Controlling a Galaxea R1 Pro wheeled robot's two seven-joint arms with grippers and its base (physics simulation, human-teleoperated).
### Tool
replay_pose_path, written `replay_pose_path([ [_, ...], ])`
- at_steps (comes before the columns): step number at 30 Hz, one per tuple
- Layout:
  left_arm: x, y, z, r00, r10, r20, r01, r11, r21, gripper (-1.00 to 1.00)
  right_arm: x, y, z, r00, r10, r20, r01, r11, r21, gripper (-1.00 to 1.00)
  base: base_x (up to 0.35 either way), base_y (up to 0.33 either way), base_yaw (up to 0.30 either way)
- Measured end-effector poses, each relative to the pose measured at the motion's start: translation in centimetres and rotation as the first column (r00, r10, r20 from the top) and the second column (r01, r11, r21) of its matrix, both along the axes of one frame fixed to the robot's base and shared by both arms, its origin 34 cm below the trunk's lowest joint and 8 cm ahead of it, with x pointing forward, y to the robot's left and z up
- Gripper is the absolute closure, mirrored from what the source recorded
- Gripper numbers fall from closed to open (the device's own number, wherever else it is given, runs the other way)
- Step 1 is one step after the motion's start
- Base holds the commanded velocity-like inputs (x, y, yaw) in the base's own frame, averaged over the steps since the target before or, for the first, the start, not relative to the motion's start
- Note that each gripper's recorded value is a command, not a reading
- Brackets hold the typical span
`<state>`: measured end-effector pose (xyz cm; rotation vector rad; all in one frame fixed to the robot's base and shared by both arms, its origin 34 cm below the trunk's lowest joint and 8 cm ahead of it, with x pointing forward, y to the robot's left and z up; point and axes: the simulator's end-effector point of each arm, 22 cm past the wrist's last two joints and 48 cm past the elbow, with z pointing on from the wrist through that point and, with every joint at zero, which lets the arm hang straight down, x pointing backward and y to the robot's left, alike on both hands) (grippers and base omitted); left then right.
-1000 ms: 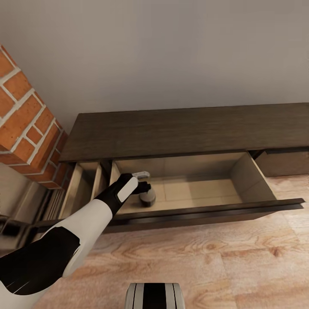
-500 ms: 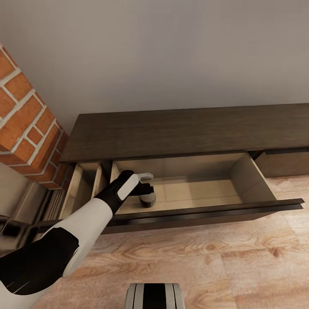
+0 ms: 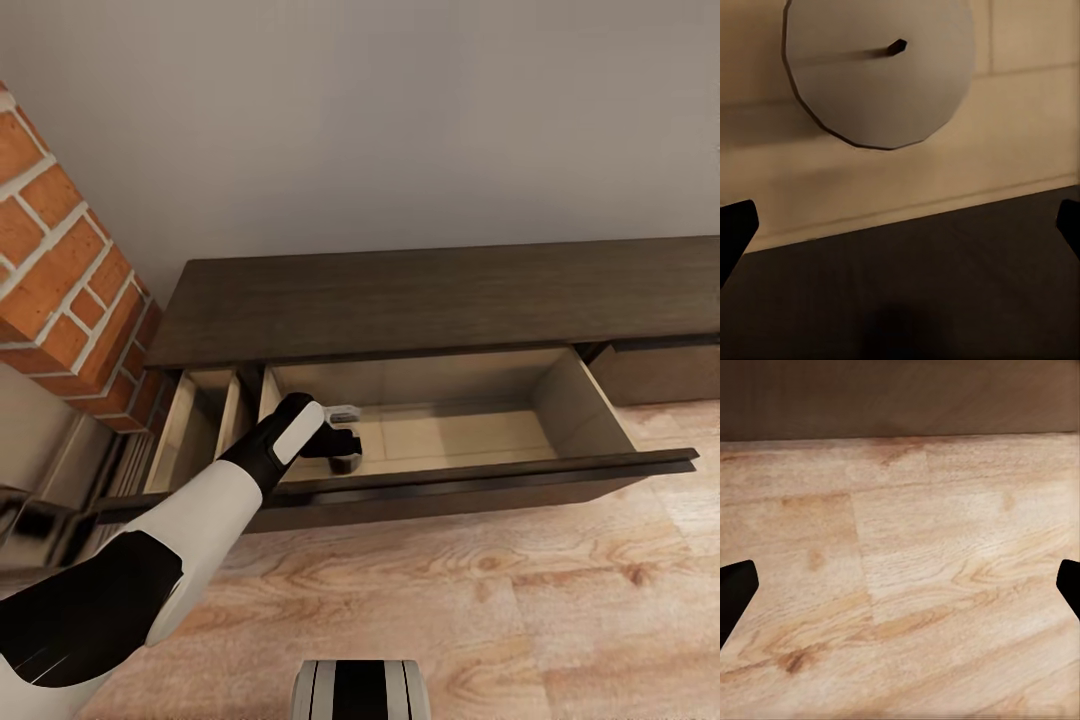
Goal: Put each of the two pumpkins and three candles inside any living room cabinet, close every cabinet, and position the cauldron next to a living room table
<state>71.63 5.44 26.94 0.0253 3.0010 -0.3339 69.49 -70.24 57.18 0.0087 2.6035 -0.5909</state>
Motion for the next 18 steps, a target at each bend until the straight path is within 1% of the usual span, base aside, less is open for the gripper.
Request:
replay_pose_path([
  [18, 0.17, -0.03, 0.34, 1.0, 0.003, 0.005, -0.003, 1.0, -0.003, -1.0, -0.21, -0.23, 0.14, 1.0, -0.007, 0.001, 0.007, 1.0, 0.001, -1.0, -0.004, 0.0, 0.0],
])
